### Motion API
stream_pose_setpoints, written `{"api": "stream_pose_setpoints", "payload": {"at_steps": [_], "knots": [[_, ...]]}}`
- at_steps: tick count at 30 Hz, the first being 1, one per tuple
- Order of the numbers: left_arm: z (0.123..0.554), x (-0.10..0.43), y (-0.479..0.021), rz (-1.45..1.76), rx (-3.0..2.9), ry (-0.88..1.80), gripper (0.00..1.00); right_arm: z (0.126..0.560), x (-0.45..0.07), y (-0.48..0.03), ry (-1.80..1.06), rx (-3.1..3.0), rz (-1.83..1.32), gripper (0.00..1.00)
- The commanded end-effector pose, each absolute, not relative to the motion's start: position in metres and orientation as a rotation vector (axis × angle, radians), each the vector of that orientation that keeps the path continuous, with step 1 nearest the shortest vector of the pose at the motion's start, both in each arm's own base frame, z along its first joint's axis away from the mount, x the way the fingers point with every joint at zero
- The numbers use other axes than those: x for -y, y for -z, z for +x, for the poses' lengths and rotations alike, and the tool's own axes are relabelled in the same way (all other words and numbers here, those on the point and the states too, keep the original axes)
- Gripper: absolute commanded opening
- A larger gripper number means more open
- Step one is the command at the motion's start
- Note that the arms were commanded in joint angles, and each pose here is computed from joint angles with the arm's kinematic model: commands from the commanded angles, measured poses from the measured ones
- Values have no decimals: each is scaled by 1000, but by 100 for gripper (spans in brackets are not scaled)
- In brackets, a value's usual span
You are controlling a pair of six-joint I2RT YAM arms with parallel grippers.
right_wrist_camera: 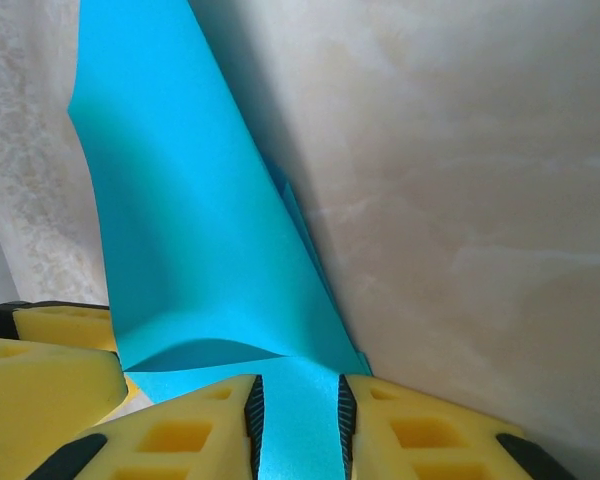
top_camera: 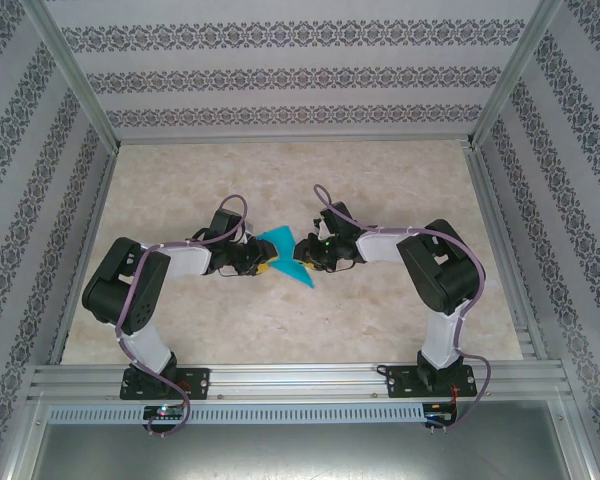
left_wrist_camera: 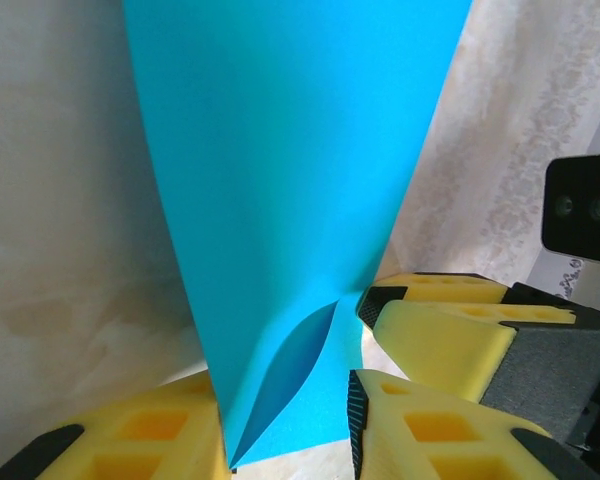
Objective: Fold a paper plane with a square sheet of paper (pick it up from the middle)
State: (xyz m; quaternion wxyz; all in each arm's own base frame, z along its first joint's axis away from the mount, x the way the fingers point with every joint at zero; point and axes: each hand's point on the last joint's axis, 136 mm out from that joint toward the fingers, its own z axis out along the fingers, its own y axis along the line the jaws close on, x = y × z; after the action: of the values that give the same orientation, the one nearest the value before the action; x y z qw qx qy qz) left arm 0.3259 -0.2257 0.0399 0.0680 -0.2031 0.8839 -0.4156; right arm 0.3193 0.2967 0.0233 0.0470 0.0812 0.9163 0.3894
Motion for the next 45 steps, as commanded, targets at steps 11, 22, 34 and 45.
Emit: {"api": "stream_pose_setpoints", "payload": {"at_steps": [11, 22, 34, 45], "knots": [[334, 224, -65, -530, -2528, 1329, 37, 315, -289, -15, -1185, -2819, 305, 29], [332, 232, -48, -619, -2578, 1411, 30, 318, -292, -21, -1214, -2789, 282, 34], [333, 233, -49, -649, -2592, 1407, 9, 334, -302, -85, -1264, -2547, 5, 59], [330, 232, -55, -687, -2648, 1370, 8, 303, -298, -100, -782, -2306, -558, 63]]}}
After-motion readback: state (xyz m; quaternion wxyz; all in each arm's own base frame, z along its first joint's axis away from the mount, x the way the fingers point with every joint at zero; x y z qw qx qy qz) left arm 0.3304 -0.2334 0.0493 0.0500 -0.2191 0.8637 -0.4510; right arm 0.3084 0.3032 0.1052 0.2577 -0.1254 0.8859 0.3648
